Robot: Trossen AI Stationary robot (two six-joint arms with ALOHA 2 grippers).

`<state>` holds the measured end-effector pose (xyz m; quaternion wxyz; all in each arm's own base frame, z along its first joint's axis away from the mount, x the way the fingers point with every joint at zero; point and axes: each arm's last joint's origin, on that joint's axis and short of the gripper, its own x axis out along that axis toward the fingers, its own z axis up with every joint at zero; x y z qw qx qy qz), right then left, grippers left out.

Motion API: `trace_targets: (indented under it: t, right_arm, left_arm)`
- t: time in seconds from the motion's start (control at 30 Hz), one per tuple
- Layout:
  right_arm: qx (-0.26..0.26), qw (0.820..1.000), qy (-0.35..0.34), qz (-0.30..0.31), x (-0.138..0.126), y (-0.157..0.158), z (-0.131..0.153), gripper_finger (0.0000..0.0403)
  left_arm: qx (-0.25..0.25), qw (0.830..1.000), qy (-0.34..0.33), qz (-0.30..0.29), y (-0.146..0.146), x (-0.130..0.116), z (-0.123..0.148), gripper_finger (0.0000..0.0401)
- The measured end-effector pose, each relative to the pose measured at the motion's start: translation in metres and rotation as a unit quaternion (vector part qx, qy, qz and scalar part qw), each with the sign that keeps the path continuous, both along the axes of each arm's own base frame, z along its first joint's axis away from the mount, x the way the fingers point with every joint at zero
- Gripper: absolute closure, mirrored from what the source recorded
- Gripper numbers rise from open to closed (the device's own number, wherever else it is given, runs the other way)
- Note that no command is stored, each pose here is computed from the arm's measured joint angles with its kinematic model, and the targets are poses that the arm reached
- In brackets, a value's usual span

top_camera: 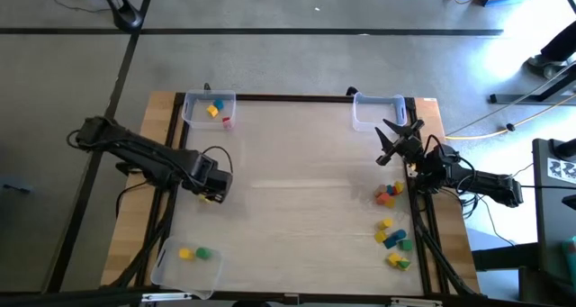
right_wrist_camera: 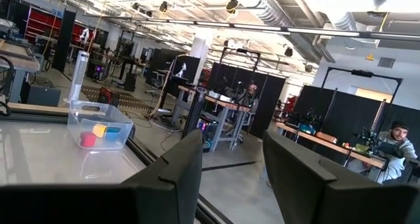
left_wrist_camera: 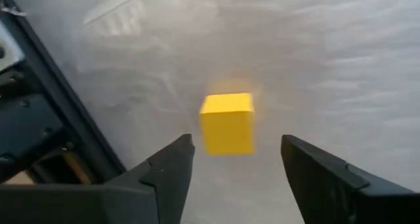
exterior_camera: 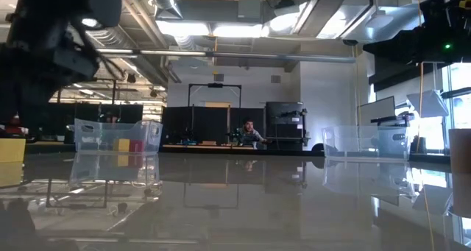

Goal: Sort blocks by size
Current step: Put the left yellow cube block into the top left transparent bin

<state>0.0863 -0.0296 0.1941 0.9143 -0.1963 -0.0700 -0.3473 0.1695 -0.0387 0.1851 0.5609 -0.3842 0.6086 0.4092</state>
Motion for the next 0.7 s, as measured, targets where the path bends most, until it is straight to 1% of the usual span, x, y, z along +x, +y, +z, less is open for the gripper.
trace_targets:
  t: [0.1, 0.27, 0.37, 0.47, 0.63, 0.7]
  right_arm:
    - [0.0, 1.0, 0.0, 0.0, 0.0, 0.0, 0.0, 0.0242]
    - [0.0, 1.0, 0.0, 0.0, 0.0, 0.0, 0.0, 0.0242]
    - [0.0, 1.0, -0.001, 0.001, 0.0, 0.0, 0.0, 0.0242]
    - [0.001, 1.0, -0.001, 0.0, 0.0, 0.0, 0.0, 0.0242]
    - [0.002, 1.0, -0.002, 0.001, 0.0, 0.0, 0.0, 0.0242]
    - [0.007, 1.0, -0.006, 0.003, 0.0, 0.0, 0.0, 0.0242]
  left_arm:
    - [0.001, 1.0, 0.009, -0.002, 0.001, -0.005, -0.009, 0.0176]
    - [-0.008, 1.0, -0.024, -0.016, 0.001, -0.005, -0.026, 0.0177]
    - [-0.011, 0.999, -0.031, -0.025, 0.002, -0.008, -0.037, 0.0185]
    - [-0.011, 0.999, -0.033, -0.032, 0.002, -0.011, -0.043, 0.0211]
    - [-0.014, 0.998, -0.041, -0.048, 0.002, -0.01, -0.043, 0.0282]
    - [-0.014, 0.998, -0.04, -0.056, 0.003, -0.008, -0.041, 0.0286]
